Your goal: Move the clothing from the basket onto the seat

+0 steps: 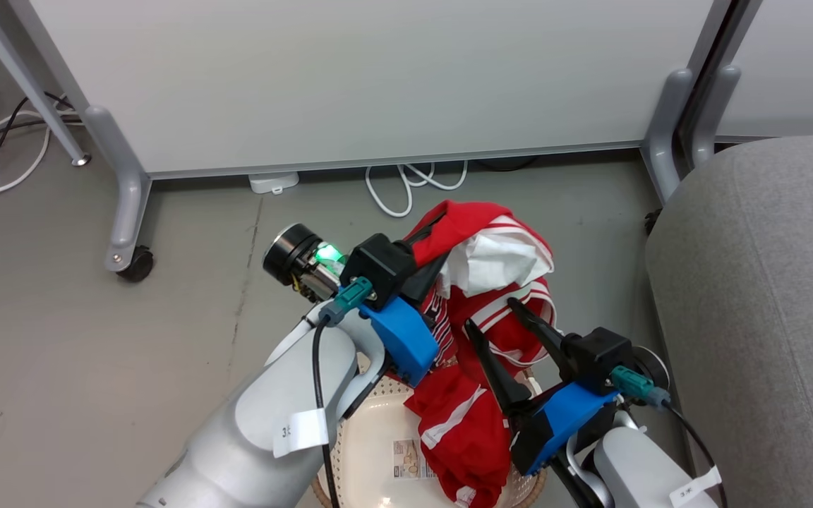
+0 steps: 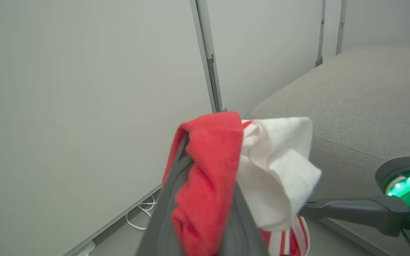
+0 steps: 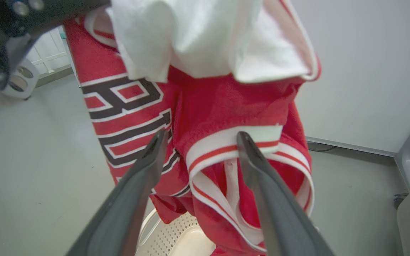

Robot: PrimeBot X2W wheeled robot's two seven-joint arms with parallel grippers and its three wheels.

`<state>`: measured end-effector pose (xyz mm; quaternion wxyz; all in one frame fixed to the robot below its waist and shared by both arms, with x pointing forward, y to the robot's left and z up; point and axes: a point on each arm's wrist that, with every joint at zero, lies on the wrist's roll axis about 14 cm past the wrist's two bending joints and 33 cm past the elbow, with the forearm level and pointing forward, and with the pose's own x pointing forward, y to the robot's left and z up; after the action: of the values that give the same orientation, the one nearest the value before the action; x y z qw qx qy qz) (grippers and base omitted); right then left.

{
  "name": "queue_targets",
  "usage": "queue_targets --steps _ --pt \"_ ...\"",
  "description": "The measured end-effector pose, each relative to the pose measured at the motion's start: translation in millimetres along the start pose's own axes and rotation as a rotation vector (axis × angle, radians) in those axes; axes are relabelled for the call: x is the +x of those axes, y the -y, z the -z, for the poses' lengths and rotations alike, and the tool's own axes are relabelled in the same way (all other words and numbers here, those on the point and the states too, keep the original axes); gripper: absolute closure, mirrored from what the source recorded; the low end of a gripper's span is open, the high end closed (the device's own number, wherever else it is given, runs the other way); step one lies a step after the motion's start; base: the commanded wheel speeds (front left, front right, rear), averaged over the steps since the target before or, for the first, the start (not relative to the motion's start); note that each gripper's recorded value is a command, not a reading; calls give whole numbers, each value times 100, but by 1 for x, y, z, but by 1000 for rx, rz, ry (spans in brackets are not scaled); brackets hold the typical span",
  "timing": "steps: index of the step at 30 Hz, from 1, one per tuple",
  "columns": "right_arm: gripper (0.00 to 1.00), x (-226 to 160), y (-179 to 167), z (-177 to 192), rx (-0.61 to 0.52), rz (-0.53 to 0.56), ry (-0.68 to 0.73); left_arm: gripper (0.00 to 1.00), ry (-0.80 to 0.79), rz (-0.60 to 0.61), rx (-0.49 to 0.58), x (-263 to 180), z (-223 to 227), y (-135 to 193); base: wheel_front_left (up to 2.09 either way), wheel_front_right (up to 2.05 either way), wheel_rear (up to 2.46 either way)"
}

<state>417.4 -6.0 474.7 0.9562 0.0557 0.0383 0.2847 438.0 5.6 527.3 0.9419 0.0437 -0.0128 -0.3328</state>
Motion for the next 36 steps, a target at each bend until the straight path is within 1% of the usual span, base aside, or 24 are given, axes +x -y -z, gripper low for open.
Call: queue_targets --steps 5,17,28,32,34,35,36 --pt "0 5 5 9 34 14 -26 100 10 8 4 2 -3 1 0 0 0" --pt "0 7 3 23 53 8 -66 100 39 7 19 5 -15 -2 0 0 0" --pt "0 24 5 -2 53 -3 -5 100 39 23 25 5 -15 3 0 0 0" --pt "0 27 5 -3 49 -4 -3 100 39 25 24 5 -15 4 0 0 0" --pt "93 28 6 -3 49 -4 -5 100 38 26 24 5 -15 4 0 0 0" --pt "100 29 6 -3 49 -5 -4 100 39 26 23 5 -15 4 0 0 0" --pt "100 29 5 -3 49 -5 -4 100 39 27 24 5 -15 4 0 0 0"
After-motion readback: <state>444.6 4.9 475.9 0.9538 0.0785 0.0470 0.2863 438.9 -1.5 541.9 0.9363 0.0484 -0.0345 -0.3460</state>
